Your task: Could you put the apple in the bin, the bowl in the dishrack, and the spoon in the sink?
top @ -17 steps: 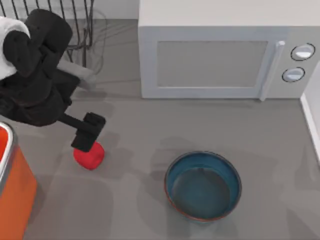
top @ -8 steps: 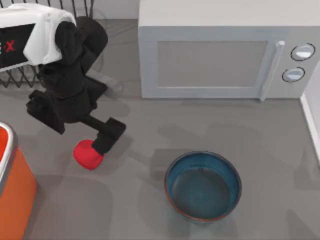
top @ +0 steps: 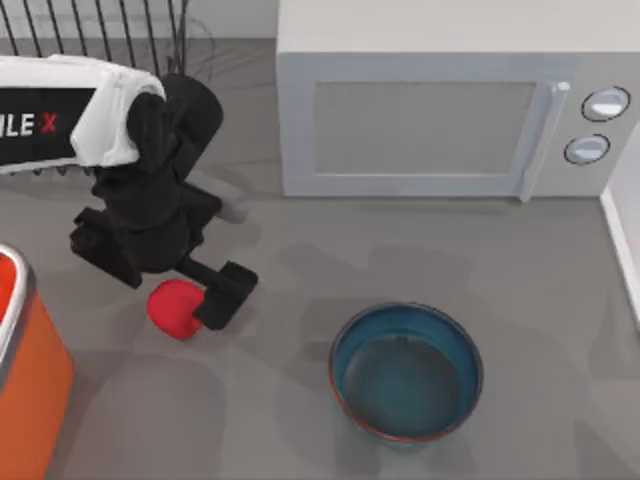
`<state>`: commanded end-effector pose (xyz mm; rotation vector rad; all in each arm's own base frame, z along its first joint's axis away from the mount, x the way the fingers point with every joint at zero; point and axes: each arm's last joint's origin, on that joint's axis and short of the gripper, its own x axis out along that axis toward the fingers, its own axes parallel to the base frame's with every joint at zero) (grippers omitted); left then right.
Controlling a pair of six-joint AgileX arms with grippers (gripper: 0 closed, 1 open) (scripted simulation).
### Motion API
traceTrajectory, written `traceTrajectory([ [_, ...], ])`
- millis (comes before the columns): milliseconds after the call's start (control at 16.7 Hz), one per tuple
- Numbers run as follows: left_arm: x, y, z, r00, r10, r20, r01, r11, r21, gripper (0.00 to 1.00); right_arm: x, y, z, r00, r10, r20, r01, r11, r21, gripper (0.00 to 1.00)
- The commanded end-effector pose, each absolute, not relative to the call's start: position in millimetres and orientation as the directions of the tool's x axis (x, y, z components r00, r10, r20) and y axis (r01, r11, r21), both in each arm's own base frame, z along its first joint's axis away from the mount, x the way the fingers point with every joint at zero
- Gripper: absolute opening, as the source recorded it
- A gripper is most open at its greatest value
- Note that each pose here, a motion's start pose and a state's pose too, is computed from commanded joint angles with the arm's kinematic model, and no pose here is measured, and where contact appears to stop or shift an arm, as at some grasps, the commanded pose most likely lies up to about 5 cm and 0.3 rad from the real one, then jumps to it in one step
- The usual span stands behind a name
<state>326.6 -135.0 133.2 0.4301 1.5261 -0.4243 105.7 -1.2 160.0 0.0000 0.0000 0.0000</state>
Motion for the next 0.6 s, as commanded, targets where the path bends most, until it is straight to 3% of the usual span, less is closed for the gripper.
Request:
traceTrajectory([
  [180, 324, -134, 109, -0.004, 0.006, -1.0, 0.519, 0.855, 0.003, 1.0, 106, -1, 160, 1.0, 0.0, 0.0, 0.0, 1.0, 0.0, 1.0],
  [420, 324, -134, 106, -0.007, 0.007, -1.0, 0.519, 0.855, 0.002, 1.0, 106, -1, 160, 1.0, 0.0, 0.0, 0.0, 1.0, 0.0, 1.0],
  [600, 324, -134, 106, -0.007, 0.007, -1.0, 0.519, 0.855, 0.002, 0.77, 106, -1, 160, 1.0, 0.0, 0.0, 0.0, 1.0, 0.0, 1.0],
])
